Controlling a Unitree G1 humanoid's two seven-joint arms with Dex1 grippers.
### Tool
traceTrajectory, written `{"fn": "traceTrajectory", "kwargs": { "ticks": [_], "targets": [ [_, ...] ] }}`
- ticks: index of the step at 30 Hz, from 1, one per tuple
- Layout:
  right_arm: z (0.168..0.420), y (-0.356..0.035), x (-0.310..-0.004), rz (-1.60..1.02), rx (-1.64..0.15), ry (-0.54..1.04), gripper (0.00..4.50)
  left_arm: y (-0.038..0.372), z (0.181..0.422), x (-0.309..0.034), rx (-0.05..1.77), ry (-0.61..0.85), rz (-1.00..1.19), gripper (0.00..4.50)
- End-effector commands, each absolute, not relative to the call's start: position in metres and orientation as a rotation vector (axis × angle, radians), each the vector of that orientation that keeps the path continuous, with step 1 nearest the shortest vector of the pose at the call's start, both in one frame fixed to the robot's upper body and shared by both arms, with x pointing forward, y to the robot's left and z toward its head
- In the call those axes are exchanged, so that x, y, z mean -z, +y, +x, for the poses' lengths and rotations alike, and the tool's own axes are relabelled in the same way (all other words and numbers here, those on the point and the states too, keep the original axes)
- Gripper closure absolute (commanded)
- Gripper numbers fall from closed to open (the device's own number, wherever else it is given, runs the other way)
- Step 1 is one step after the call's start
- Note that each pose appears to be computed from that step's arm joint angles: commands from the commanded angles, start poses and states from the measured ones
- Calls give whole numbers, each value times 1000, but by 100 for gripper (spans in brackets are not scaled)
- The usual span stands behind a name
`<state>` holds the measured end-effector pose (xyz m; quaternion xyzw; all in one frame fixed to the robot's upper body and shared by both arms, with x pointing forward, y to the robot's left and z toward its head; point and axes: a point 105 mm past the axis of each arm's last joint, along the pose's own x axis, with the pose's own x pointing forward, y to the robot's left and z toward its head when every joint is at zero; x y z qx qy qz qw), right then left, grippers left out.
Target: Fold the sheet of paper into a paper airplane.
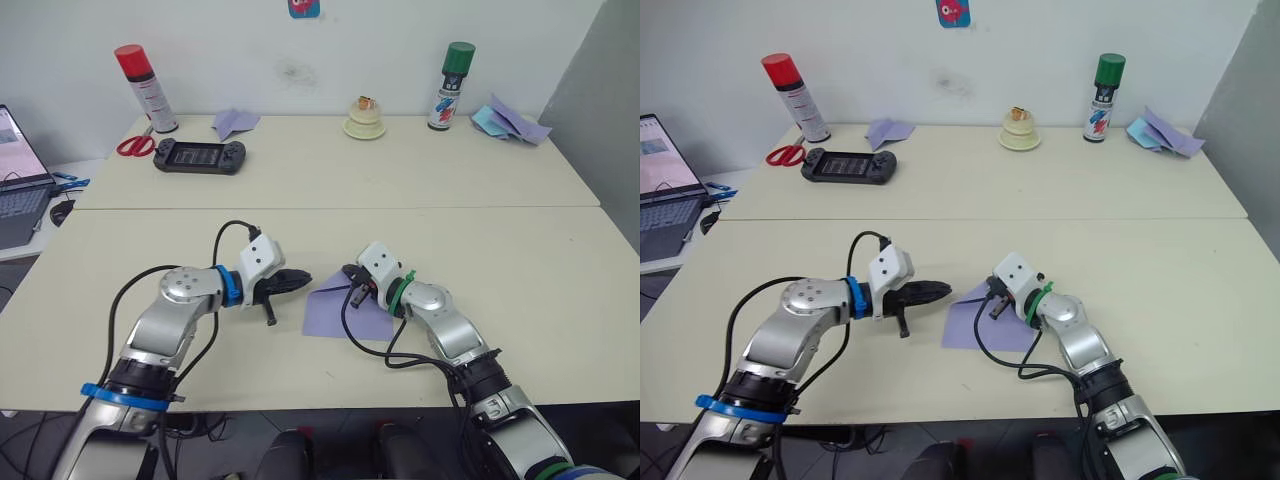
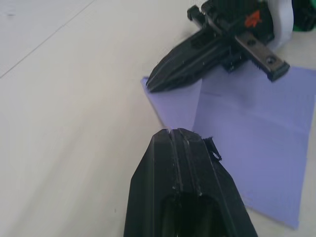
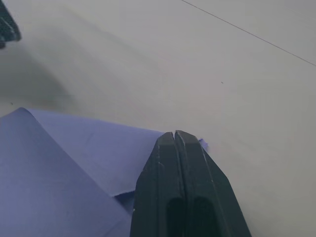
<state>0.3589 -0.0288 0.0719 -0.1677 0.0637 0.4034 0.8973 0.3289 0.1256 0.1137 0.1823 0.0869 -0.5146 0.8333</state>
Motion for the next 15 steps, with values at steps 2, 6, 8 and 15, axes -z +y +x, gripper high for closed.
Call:
{"fn": "traceTrajectory", "kwargs": {
  "ticks": [2,6,8,15],
  "targets": [
    [351,-26,-58,-359,-866,186,450,109,343,-114,1104,176,426,447],
    [350,-27,-58,-360,-866,191,450,102,355,-102,1101,201,469,447],
    [350,-27,-57,-361,-866,193,450,101,357,-93,1108,221,501,447],
    [349,-28,-59,-360,-858,182,450,103,354,-69,1137,289,548,447]
  ]
}}
